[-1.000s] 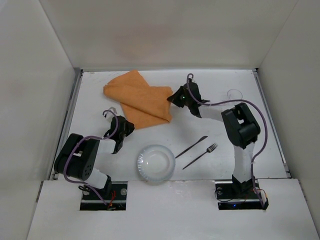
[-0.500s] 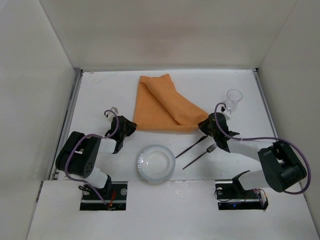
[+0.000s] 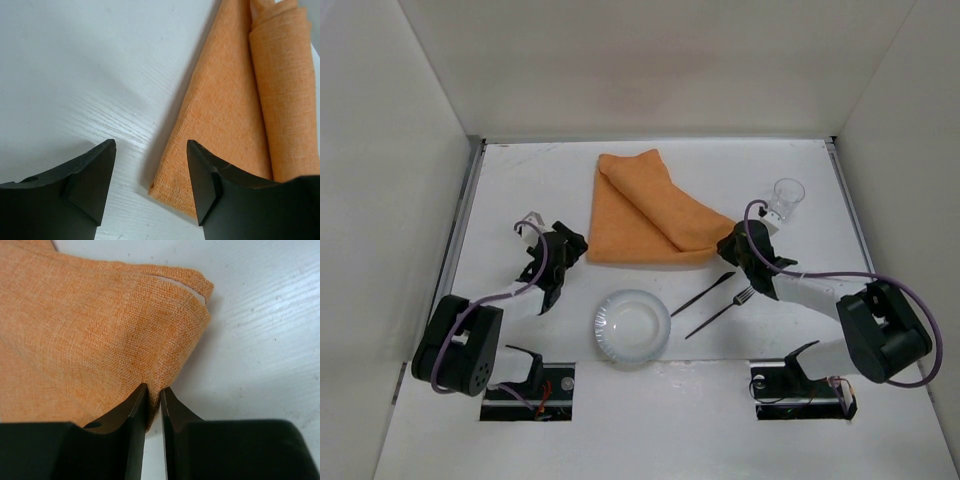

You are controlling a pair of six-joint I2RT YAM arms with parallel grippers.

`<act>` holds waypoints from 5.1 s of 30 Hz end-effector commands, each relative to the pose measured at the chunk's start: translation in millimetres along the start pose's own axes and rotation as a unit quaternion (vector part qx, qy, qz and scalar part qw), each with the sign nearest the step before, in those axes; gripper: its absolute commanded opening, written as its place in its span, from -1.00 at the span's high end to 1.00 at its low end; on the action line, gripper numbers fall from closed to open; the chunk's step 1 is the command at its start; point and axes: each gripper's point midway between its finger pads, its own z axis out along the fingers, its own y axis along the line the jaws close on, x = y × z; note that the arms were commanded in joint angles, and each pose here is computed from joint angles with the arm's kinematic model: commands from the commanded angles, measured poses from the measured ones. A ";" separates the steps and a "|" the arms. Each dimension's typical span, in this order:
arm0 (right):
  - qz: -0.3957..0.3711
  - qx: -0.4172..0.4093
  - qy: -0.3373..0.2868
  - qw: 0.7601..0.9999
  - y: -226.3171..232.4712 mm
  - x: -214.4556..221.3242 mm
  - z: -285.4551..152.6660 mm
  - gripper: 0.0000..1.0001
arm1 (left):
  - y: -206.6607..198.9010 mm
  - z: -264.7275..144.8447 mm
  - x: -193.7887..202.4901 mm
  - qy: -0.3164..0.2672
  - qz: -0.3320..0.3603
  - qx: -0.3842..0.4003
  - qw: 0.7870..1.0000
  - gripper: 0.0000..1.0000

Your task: Set the dinner table for one person

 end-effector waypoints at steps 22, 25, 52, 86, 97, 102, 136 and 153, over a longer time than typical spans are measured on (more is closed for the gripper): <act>0.021 -0.097 -0.044 0.994 62.6 -41.2 13.4 0.67 | -67.3 127.6 28.9 0.123 0.043 0.033 0.991 0.80; 0.026 -0.105 -0.053 0.993 76.5 -49.5 23.4 0.71 | -57.9 130.5 14.4 0.106 0.012 0.024 0.994 0.96; -0.077 0.005 -0.021 0.997 27.4 4.6 -15.7 0.31 | 5.4 92.6 -73.0 -0.077 -0.039 -0.091 0.992 1.00; -0.338 -0.198 0.204 0.897 244.1 25.4 153.6 -0.78 | 4.5 104.7 -42.6 -0.030 -0.062 -0.063 0.996 1.00; -0.256 -0.250 0.307 0.882 238.5 38.1 137.4 0.29 | 1.6 106.4 -45.7 -0.035 -0.067 -0.060 0.995 1.00; -0.246 -0.247 0.296 0.889 239.2 26.6 138.2 0.66 | 4.0 105.0 -47.7 -0.036 -0.069 -0.062 0.995 1.00; -0.080 0.001 -0.045 0.996 56.3 -132.8 62.6 -0.09 | 5.6 62.5 -89.3 -0.103 -0.063 -0.066 0.990 0.17; -0.117 0.027 -0.003 0.993 -15.0 -24.1 -17.2 -0.32 | -21.5 -18.4 -14.0 0.003 0.038 0.017 0.999 0.13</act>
